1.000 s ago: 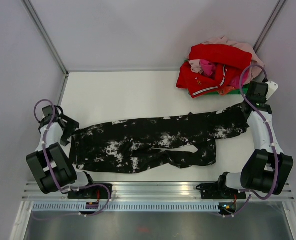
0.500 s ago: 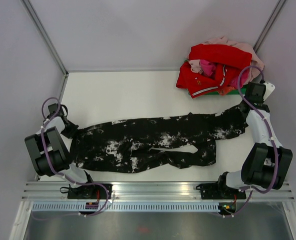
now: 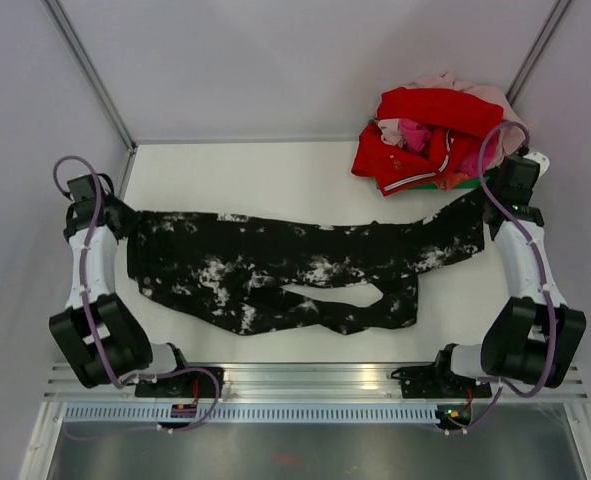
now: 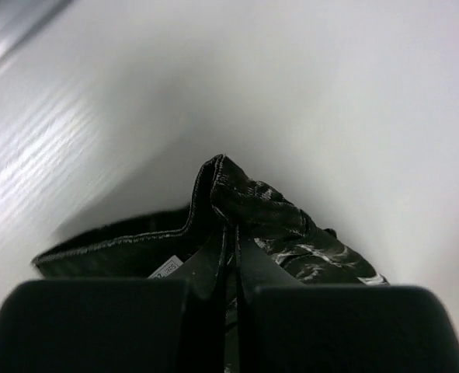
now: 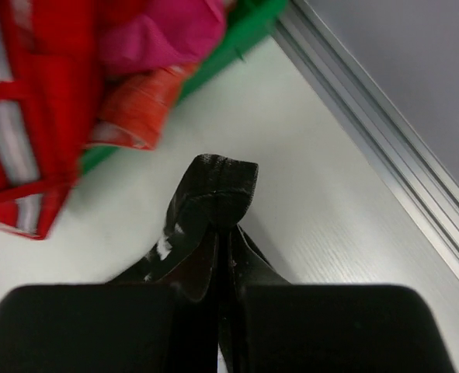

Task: Fold and stack the trousers
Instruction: Flatten the trousers out

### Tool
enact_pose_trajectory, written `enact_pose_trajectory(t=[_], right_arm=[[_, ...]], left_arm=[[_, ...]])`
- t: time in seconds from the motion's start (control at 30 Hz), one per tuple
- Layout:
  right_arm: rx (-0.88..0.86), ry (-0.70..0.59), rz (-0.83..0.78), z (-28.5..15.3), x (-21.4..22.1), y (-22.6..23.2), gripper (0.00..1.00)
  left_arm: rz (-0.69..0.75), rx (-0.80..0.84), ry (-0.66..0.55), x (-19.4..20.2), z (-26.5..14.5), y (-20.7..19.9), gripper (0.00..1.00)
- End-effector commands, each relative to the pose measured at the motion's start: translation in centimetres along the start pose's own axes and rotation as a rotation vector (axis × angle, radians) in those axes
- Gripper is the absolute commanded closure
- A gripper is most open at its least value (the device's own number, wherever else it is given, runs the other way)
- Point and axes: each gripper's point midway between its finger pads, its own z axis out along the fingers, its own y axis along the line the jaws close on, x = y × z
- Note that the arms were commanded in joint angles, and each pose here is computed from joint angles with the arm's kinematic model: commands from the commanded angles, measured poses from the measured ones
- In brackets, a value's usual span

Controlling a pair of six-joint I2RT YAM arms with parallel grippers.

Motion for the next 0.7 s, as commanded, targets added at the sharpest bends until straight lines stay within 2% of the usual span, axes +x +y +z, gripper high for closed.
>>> enact_pose_trajectory(t=[0.0,0.07,0.17,0.37,0.67], right_arm=[[-0.268,-0.340,0.049,-7.3,-10.5,4.8,1.00],[-0.318,-0.474,0.059,-11.6,-13.7,5.2,1.00],[-0.318,-0.578,0.069,-16.0,-16.7,4.7,1.00],[-0.363,-0.761,0.078,-24.0,-20.4,4.0,1.00],[-0.261,-0.857,0.140,-29.7,-23.2,1.3,1.00]], left_arm=[[0.095,0.269,-0.331,-9.3,-9.5,-7.3,0.98],[0.128,0.358,-0.430,-11.1,-14.4,-9.2,0.98],[0.181,0.452,-0.528,-12.0,-20.0,-10.8,0.98],[0.277,0.472,-0.711,-12.7,-28.9,-12.2,0.98],[0.125,0.399,-0.912,-15.6,-38.7,-10.3,0.98]])
